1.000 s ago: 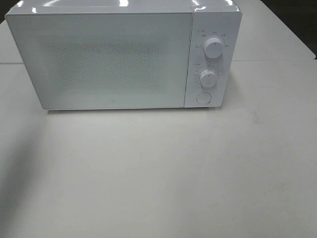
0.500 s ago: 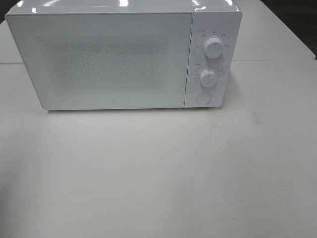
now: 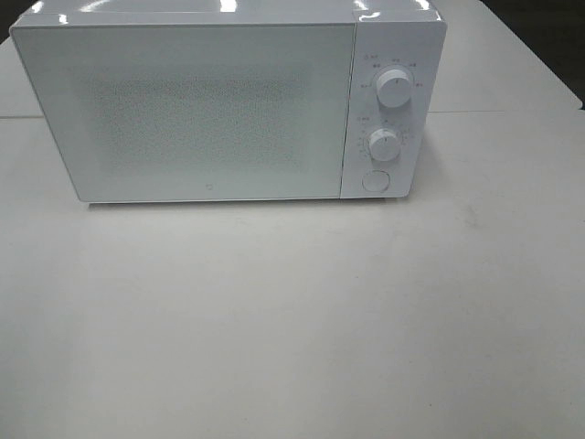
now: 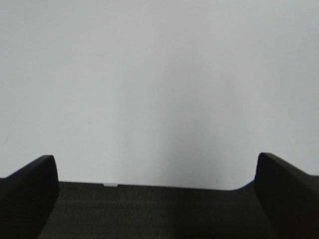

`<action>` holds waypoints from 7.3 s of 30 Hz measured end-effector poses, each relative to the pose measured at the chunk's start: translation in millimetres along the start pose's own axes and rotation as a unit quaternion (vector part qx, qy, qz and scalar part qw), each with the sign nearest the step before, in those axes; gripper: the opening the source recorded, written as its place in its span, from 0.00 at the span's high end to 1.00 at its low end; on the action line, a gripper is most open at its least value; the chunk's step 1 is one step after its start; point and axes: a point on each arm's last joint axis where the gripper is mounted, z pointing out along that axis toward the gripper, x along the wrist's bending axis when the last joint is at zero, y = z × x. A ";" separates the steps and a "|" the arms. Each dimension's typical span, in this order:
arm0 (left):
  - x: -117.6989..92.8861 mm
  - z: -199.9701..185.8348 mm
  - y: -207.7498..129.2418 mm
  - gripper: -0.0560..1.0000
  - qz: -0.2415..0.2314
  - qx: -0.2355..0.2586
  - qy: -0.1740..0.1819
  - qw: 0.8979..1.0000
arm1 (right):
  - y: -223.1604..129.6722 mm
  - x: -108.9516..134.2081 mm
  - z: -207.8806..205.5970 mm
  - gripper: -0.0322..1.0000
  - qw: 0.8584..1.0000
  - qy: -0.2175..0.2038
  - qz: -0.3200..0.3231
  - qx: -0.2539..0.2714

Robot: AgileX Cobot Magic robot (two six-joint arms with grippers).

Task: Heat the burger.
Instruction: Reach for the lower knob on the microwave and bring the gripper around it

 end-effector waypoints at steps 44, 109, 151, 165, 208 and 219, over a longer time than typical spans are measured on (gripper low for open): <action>-4.1 -26.3 -31.5 0.01 0.012 -0.184 -0.021 0.983 | 0.0 0.0 0.0 0.24 1.000 0.000 0.000 0.000; -4.1 -26.4 -31.2 0.01 0.012 -0.186 -0.021 0.982 | 83.1 44.5 184.5 0.24 0.995 0.080 -0.008 -0.060; -4.1 -26.4 -31.1 0.01 0.012 -0.186 -0.021 0.982 | -1.6 119.5 257.5 0.24 0.994 -0.029 0.016 -0.100; -4.1 -26.4 -31.1 0.01 0.012 -0.186 -0.021 0.982 | 1.3 157.3 258.9 0.24 0.994 0.003 -0.009 -0.110; -4.1 -26.4 -31.1 0.01 0.012 -0.186 -0.021 0.982 | 11.9 157.6 321.1 0.24 0.993 -0.021 0.001 -0.112; -4.1 -26.4 -31.1 0.01 0.012 -0.186 -0.021 0.982 | 19.2 158.3 358.0 0.24 0.993 -0.034 0.011 -0.115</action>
